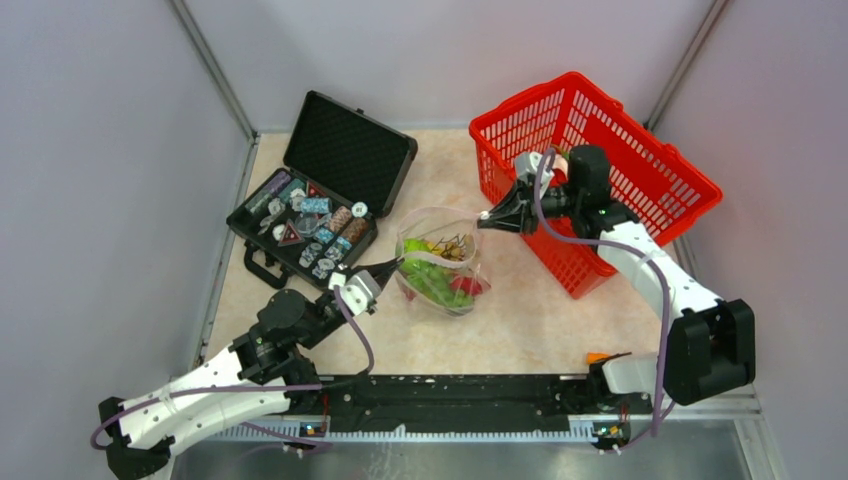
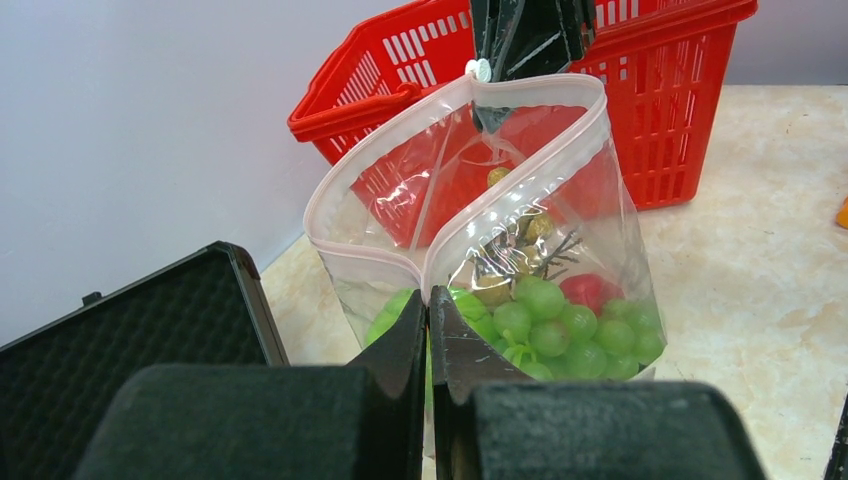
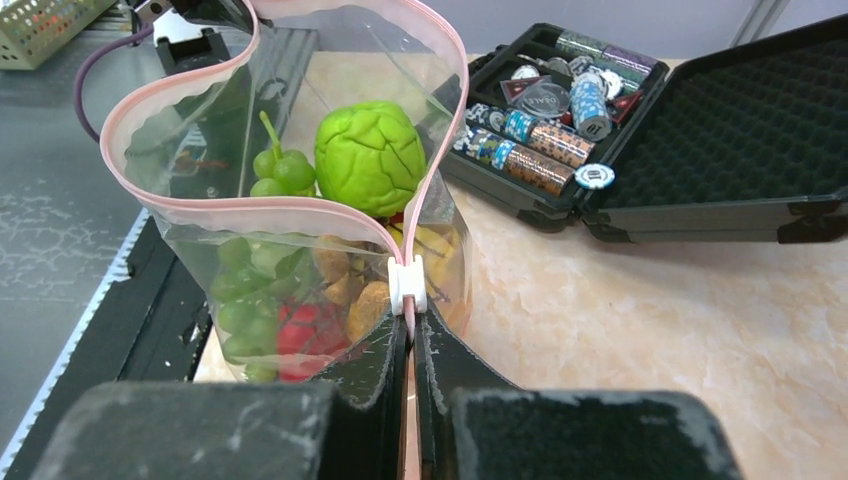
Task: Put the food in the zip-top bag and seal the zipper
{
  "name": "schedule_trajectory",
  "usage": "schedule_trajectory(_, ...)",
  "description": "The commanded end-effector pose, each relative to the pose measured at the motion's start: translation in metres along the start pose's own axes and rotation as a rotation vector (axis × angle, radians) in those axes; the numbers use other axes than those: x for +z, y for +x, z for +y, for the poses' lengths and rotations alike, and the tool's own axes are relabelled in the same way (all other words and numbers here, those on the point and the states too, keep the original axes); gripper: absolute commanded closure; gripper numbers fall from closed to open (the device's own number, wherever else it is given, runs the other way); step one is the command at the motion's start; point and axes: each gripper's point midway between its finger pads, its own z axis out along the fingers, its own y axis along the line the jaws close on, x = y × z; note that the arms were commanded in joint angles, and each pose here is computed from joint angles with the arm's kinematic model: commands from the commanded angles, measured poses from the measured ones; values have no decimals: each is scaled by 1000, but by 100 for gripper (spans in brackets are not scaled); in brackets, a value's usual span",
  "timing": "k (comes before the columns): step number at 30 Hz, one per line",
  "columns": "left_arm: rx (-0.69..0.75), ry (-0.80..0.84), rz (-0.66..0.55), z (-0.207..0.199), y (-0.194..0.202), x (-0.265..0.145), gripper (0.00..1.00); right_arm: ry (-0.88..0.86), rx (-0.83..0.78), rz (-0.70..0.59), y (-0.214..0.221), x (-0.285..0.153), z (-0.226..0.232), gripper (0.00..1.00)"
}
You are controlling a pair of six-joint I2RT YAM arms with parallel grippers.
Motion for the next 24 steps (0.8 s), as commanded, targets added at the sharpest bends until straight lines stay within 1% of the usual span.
schedule_trajectory(1,-28,-59,-76,13,-19,0,100,27,-66,-8,-8,0,0,100)
schedule_trajectory(3,-33,-98,-69,20,-18,-3,100,97,-58,3,-11,-4,-9,100)
schedule_trajectory(7,-47,-265,-51,49,-15,-17,100,169,-41,-21,-30,-19,-12,100)
schedule_trajectory(12,-60,-339,-45,62,-13,-30,100,231,-19,17,-32,-31,-10,100)
schedule_trajectory(15,-69,-371,-47,67,-11,-35,100,241,-16,25,-30,-33,-6,100)
schedule_trajectory(19,-84,-500,-19,88,-7,-48,100,252,-17,14,-33,-35,1,100)
schedule_trajectory(22,-109,-509,-22,88,-6,-47,100,254,-38,-11,-43,-36,7,100)
schedule_trajectory(23,-107,-504,-6,86,-3,-45,97,247,-38,-25,-47,-35,9,100)
schedule_trajectory(24,-111,-492,9,85,-3,-42,89,242,-37,-38,-51,-34,11,100)
